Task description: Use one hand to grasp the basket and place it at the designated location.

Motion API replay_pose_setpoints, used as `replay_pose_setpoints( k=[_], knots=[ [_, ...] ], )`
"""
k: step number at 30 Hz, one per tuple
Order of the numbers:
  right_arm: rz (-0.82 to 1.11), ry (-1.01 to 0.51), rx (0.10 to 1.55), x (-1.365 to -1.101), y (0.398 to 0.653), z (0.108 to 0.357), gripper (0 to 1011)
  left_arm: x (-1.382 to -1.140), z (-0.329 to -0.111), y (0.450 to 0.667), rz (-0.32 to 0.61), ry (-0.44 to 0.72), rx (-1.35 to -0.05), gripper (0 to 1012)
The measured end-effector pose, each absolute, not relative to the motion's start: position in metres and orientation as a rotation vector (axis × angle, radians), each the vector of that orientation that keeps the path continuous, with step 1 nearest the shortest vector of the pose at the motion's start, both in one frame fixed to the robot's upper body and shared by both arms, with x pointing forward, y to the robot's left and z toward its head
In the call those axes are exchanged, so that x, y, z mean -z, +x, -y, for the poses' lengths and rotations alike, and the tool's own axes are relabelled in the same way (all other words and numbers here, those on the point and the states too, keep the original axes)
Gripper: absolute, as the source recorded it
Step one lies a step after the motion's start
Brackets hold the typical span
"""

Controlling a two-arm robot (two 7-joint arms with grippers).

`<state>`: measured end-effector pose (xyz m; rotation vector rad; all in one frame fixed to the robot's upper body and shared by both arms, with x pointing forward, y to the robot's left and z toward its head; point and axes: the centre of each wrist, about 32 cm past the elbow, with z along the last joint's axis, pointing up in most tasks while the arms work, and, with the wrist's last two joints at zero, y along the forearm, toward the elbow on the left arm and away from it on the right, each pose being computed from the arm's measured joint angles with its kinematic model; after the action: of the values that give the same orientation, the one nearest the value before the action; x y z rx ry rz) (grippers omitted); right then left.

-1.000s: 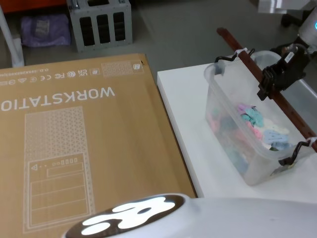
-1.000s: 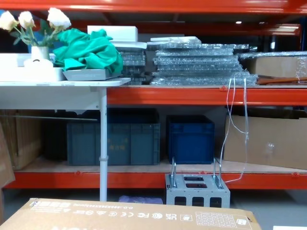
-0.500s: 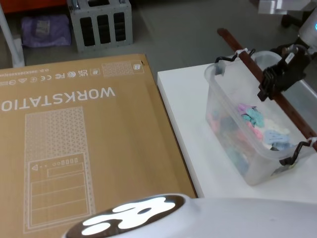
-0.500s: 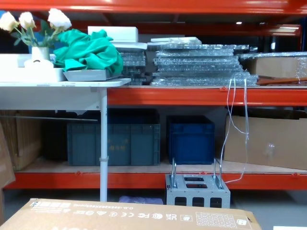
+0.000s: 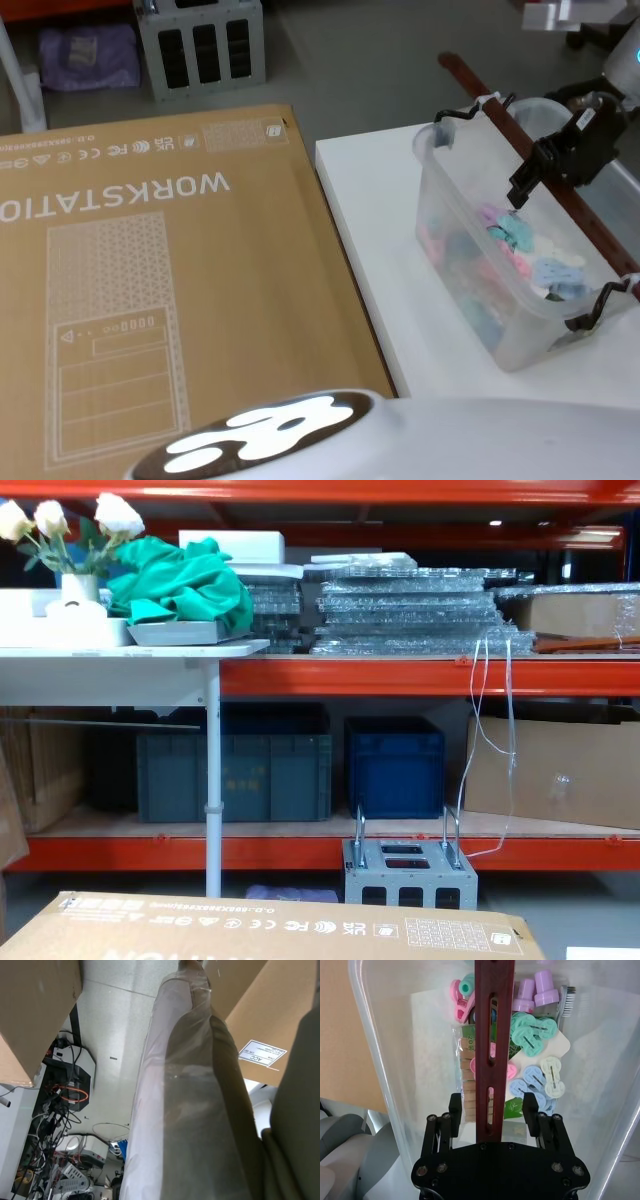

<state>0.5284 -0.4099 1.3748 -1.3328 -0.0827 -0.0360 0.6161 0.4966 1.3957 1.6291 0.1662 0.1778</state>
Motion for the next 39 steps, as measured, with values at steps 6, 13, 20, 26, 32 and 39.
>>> replay_pose_setpoints(
  k=[6,13,20,26,32,39],
  knots=[
    [0.084,-1.332,0.037,-1.375,0.528,0.410,883,-1.396,-0.497,0.616,-0.167,1.629,-0.179,0],
    [0.086,-1.331,0.039,-1.376,0.528,0.410,1000,-1.396,-0.497,0.616,-0.167,1.629,-0.178,0],
    [0.087,-1.331,0.039,-1.376,0.528,0.410,1000,-1.396,-0.497,0.616,-0.167,1.629,-0.178,0],
    [0.095,-1.331,0.043,-1.378,0.527,0.409,1000,-1.396,-0.497,0.616,-0.167,1.629,-0.178,0],
    [0.135,-1.348,0.056,-1.386,0.522,0.404,1000,-1.396,-0.497,0.616,-0.167,1.629,-0.178,0],
    [0.169,-1.367,0.047,-1.393,0.524,0.398,1000,-1.396,-0.497,0.616,-0.167,1.629,-0.178,0]
  ],
)
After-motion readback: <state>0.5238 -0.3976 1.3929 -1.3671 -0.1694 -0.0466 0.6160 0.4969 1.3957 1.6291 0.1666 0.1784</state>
